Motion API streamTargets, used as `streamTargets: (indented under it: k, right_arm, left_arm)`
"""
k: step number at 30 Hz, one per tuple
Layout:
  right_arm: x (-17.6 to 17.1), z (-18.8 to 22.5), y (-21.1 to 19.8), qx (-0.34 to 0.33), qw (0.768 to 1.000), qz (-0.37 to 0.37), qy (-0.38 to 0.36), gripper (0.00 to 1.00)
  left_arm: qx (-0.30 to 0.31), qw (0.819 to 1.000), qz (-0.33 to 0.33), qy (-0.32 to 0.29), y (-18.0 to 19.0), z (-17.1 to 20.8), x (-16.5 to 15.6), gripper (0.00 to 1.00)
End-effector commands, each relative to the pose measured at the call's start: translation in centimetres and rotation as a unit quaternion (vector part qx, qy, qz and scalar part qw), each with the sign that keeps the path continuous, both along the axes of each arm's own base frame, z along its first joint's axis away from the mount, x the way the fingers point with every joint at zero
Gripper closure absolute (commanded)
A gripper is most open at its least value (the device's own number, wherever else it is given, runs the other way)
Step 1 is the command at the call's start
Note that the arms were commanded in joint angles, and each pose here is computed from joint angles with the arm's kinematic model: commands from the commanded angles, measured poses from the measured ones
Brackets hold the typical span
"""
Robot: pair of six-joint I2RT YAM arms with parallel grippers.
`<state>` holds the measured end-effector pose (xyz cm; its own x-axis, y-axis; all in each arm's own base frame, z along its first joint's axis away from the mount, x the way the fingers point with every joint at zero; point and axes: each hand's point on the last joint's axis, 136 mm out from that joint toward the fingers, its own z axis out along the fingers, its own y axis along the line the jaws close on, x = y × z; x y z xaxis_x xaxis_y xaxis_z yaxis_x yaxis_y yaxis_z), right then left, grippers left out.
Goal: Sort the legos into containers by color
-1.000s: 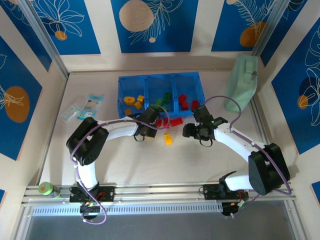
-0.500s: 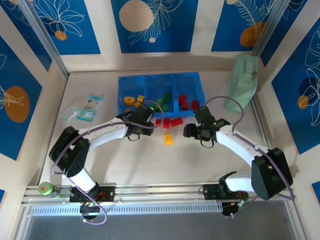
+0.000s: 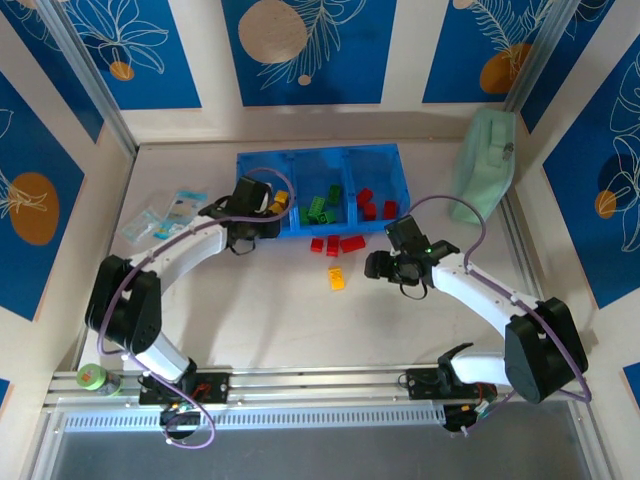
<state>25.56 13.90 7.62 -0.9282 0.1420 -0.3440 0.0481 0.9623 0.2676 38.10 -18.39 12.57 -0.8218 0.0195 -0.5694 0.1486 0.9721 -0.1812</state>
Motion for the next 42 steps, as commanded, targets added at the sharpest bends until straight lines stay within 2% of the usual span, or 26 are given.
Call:
streamTargets:
  k: [1, 16, 18, 19, 21, 23, 29, 34, 42]
  right_arm:
    - [-1.0, -0.4, 0.5, 0.009, 1.000, 0.007, 0.013, 0.31]
    - [-1.7, -0.6, 2.0, 0.002, 0.999, 0.030, 0.022, 0.31]
    - [-1.7, -0.5, 2.2, 0.002, 0.999, 0.033, 0.022, 0.30]
    - [-1.7, -0.5, 2.4, 0.003, 0.999, 0.036, 0.022, 0.30]
    - [-1.7, -0.6, 2.7, 0.001, 0.999, 0.040, 0.024, 0.29]
    - [-1.8, -0.8, 2.8, -0.006, 0.999, 0.043, 0.029, 0.29]
    - [-1.4, -0.6, 4.5, -0.014, 0.997, 0.072, 0.027, 0.27]
    - [-0.8, -0.7, 6.4, -0.026, 0.995, 0.095, 0.030, 0.27]
    - [0.3, -3.1, 8.4, -0.073, 0.987, 0.124, 0.069, 0.29]
  left_arm:
    - [-0.004, 1.000, 0.010, 0.014, 1.0, -0.8, 1.6, 0.72]
    - [0.010, 0.999, 0.035, 0.028, 2.0, -2.3, 7.4, 0.68]
    - [0.013, 0.999, 0.037, 0.031, 2.0, -2.4, 7.8, 0.59]
    - [0.013, 0.999, 0.039, 0.033, 2.0, -2.3, 8.0, 0.46]
    - [0.005, 0.999, 0.041, 0.034, 1.8, -1.9, 7.9, 0.32]
    - [-0.011, 0.999, 0.041, 0.023, 1.5, -0.9, 7.7, 0.28]
    - [-0.039, 0.998, 0.033, -0.021, 1.4, 3.3, 6.0, 0.26]
    - [-0.077, 0.995, 0.013, -0.061, 1.2, 6.5, 3.0, 0.26]
    - [-0.105, 0.991, -0.006, -0.085, 1.7, 7.3, -3.4, 0.26]
